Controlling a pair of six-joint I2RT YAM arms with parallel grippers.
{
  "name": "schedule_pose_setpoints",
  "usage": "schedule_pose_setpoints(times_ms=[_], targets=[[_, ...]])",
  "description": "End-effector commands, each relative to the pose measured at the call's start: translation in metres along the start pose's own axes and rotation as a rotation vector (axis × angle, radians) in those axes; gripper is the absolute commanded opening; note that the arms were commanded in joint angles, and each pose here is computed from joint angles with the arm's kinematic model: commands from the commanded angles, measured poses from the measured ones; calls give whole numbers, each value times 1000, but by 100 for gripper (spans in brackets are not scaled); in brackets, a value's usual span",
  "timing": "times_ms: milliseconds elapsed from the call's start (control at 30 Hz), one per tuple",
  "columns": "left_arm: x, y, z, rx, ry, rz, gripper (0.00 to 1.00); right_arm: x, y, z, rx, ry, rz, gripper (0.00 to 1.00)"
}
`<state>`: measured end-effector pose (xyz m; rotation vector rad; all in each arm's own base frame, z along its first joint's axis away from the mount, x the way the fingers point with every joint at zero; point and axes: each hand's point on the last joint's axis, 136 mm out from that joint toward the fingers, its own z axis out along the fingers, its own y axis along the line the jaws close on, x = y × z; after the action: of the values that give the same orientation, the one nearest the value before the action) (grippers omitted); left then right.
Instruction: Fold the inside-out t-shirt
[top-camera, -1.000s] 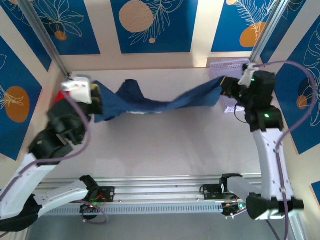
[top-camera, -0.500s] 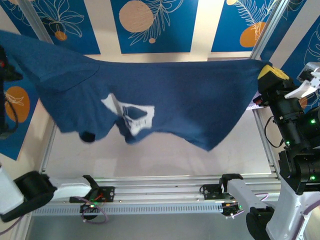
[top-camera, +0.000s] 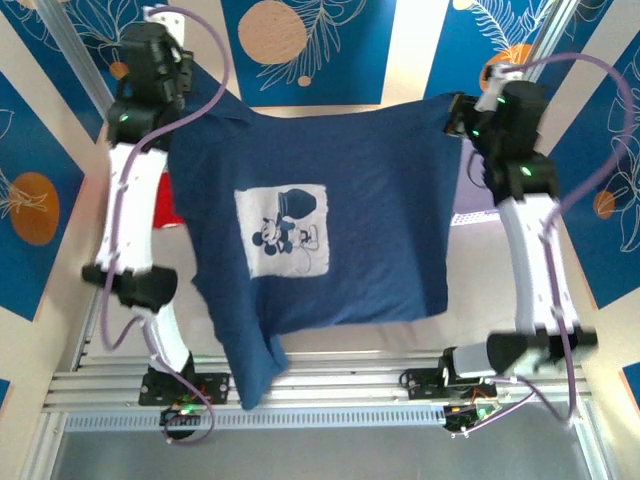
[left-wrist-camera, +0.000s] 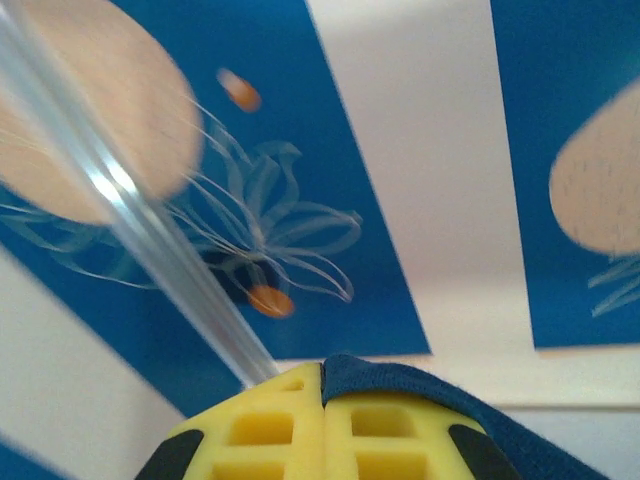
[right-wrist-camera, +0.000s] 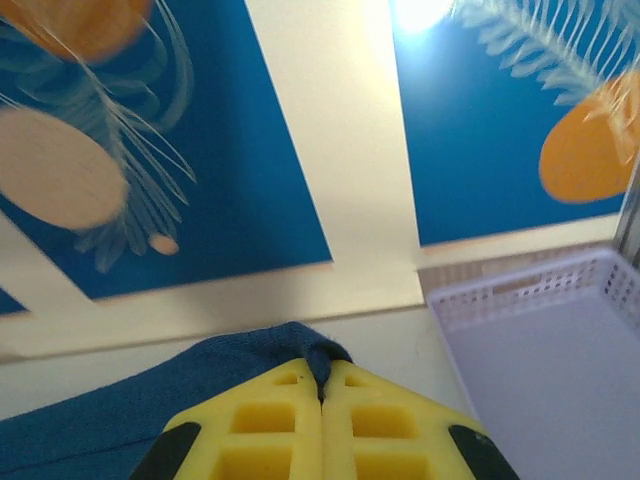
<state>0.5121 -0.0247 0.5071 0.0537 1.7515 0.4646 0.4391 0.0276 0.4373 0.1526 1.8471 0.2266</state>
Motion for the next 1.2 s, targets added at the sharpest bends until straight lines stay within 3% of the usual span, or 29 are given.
schedule_pose_setpoints(times_ms=[0, 33, 133, 200, 267, 400, 500, 567, 667, 767, 933, 1167], targets=[[59, -63, 88, 159, 101, -78, 0, 31, -12, 91, 83, 56, -42, 8], [76, -78, 112, 173, 120, -84, 6, 47, -18, 122, 100, 106, -32, 15], [113, -112, 149, 231, 158, -121, 52, 89, -27, 179, 132, 264, -4, 32], [127, -122, 152, 255, 199, -142, 64, 106, -20, 188, 116, 328, -7, 38], [137, -123, 143, 273, 258, -161, 71, 125, -6, 178, 74, 392, -10, 44], [156, -129, 105, 356, 381, -252, 75, 189, 23, 132, -44, 569, 72, 46], [184, -140, 64, 428, 456, -368, 77, 256, 49, 91, -167, 720, 158, 47], [214, -155, 31, 494, 504, -428, 78, 298, 65, 70, -236, 822, 226, 47], [261, -172, -9, 539, 579, -473, 79, 342, 76, 68, -267, 929, 255, 46], [311, -181, -28, 532, 665, -476, 80, 363, 69, 86, -242, 975, 283, 44], [378, -192, -26, 476, 803, -423, 80, 385, 37, 112, -135, 1022, 311, 42], [411, -243, -10, 563, 900, -415, 80, 398, -22, 124, 28, 1058, 387, 39]])
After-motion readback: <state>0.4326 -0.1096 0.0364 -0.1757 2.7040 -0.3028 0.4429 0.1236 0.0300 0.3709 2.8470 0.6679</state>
